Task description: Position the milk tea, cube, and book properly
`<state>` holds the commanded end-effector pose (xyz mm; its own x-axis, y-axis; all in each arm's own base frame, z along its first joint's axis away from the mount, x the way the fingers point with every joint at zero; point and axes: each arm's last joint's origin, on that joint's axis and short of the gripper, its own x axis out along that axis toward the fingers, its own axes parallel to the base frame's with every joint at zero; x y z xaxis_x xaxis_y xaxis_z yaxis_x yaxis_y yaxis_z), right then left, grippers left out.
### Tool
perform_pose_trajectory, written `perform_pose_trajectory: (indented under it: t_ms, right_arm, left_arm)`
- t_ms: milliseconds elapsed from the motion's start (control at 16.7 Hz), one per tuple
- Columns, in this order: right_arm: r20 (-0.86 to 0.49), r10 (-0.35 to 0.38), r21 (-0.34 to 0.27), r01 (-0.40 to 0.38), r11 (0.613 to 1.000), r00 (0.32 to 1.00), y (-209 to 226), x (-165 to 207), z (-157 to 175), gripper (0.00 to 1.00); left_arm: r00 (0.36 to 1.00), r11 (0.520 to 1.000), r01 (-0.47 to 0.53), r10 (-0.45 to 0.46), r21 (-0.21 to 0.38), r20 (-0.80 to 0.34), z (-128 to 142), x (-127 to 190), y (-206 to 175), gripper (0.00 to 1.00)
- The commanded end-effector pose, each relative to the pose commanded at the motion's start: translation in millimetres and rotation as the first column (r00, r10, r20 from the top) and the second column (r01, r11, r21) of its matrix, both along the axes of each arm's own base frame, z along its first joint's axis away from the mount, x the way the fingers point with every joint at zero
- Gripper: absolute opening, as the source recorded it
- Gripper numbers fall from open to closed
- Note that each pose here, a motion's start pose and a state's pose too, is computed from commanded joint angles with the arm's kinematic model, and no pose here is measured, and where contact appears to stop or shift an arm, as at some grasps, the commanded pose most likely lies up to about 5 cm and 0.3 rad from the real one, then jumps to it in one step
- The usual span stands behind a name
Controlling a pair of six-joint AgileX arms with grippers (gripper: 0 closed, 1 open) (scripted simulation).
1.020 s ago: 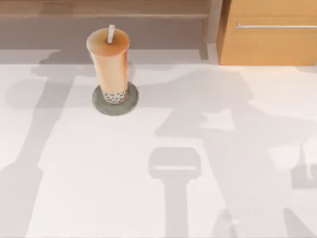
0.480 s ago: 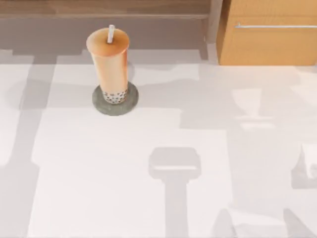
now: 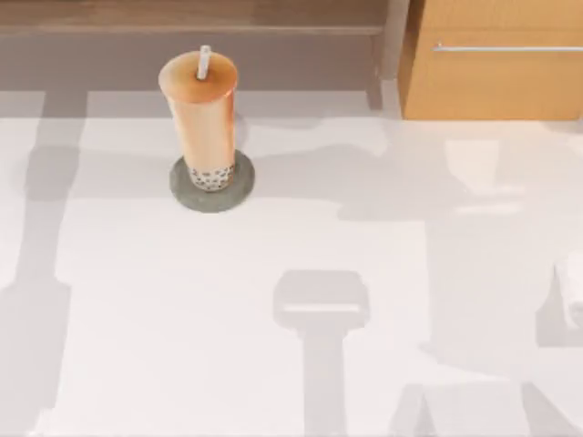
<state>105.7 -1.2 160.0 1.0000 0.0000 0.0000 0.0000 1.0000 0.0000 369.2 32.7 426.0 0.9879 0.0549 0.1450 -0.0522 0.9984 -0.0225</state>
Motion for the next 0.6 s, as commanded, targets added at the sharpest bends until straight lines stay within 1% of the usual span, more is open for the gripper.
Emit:
perform_pose_trajectory:
  t_ms: [60,180,360,480,600]
  right_arm:
    - [0.000,0.000,0.000,0.000,1.000,1.000,0.0,0.0,0.0,1.00]
    - [0.000,0.000,0.000,0.000,1.000,1.000,0.0,0.0,0.0,1.00]
    - [0.000,0.000,0.000,0.000,1.000,1.000,0.0,0.0,0.0,1.00]
    - [0.000,0.000,0.000,0.000,1.000,1.000,0.0,0.0,0.0,1.00]
    - [0.000,0.000,0.000,0.000,1.000,1.000,0.0,0.0,0.0,1.00]
  left_arm:
    - [1.000,1.000,-0.008,0.008,0.000,0.009,2.2,9.2,3.3,0.00]
    - [1.000,1.000,-0.001,0.001,0.003,-0.012,-3.2,33.5,2.9,0.00]
    - [0.996,0.999,0.047,-0.046,0.009,-0.076,-15.8,64.4,-13.7,0.00]
    - [0.989,0.997,0.073,-0.071,0.013,-0.127,-26.8,77.5,-24.7,0.00]
    - [0.987,0.997,0.077,-0.074,0.014,-0.145,-30.8,80.9,-26.9,0.00]
